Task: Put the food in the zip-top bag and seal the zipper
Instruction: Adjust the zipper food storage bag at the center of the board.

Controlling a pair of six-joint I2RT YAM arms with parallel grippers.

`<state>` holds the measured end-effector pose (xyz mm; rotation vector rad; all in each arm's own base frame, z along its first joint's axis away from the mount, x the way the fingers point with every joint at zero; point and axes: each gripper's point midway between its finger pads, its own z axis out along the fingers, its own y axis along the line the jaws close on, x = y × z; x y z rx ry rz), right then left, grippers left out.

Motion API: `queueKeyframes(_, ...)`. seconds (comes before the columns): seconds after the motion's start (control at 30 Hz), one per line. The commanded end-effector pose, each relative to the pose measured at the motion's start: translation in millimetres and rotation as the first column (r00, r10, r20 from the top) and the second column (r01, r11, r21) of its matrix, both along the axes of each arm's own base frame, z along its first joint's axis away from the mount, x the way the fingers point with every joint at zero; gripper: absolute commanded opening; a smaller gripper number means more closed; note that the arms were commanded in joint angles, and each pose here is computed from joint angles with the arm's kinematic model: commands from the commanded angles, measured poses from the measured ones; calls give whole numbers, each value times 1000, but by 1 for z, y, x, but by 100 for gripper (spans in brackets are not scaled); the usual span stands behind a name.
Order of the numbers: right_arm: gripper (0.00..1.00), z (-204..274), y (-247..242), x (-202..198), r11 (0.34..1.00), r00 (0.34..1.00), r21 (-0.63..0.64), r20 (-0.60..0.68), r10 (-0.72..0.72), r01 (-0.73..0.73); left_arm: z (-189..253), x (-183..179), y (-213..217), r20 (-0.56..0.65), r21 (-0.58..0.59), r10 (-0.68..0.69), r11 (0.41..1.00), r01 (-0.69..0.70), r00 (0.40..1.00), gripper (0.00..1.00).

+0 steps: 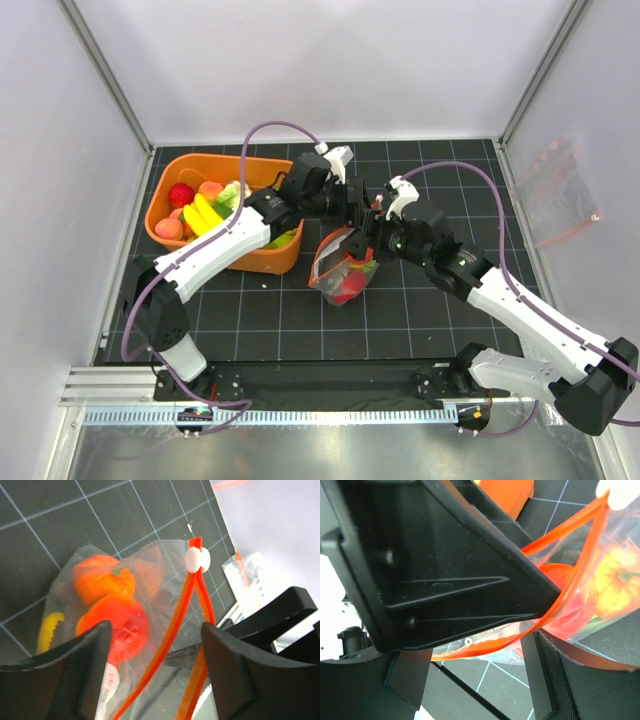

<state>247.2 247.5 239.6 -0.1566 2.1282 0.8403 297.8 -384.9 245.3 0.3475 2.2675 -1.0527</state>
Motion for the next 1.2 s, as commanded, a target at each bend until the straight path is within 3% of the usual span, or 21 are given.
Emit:
queueKeyframes(0.0, 74, 32, -3, 8, 997, 995, 65, 90, -51, 45, 41, -7, 1, 110, -64, -42, 997, 49, 993, 78)
queueKeyframes(0.1, 74, 35, -15, 12, 994, 987, 45, 117, -106, 101, 36, -7, 4, 93, -61, -64, 996, 69, 994, 81)
queueKeyframes(0.33, 64, 33, -26, 8, 991, 983, 43, 130, -132, 128, 32, 1, 11, 46, -117, -60, 991, 65, 997, 80)
queueKeyframes(0.43, 64, 37, -36, 7, 986, 974, 39, 152, -168, 164, 30, -1, 10, 45, -136, -88, 986, 93, 995, 92)
queueKeyframes(0.63, 61, 32, -70, 14, 943, 931, -15, 163, -325, 332, 25, 2, 10, 45, -142, -99, 984, 105, 994, 93)
queueKeyframes(0.7, 60, 30, -78, 16, 930, 920, -35, 164, -357, 367, 20, 3, 9, 39, -134, -102, 985, 106, 994, 84)
queueKeyframes(0.73, 60, 30, -78, 16, 928, 918, -36, 164, -361, 371, 17, 4, 9, 38, -126, -101, 986, 105, 994, 71)
queueKeyframes(0.83, 60, 30, -83, 17, 918, 908, -42, 171, -382, 394, 7, 9, 13, 42, -83, -87, 993, 90, 995, 49)
queueKeyframes(0.93, 59, 36, -101, 23, 881, 876, -98, 201, -438, 463, 5, 10, 16, 58, -49, -95, 994, 98, 994, 15)
queueKeyframes(1.07, 57, 42, -106, 26, 879, 895, -209, 230, -383, 429, 11, -3, 14, 48, -46, -198, 979, 200, 979, 1)
queueKeyframes(1.17, 57, 44, -109, 28, 879, 906, -254, 248, -344, 403, 18, -12, 15, 53, -32, -270, 962, 272, 961, 0)
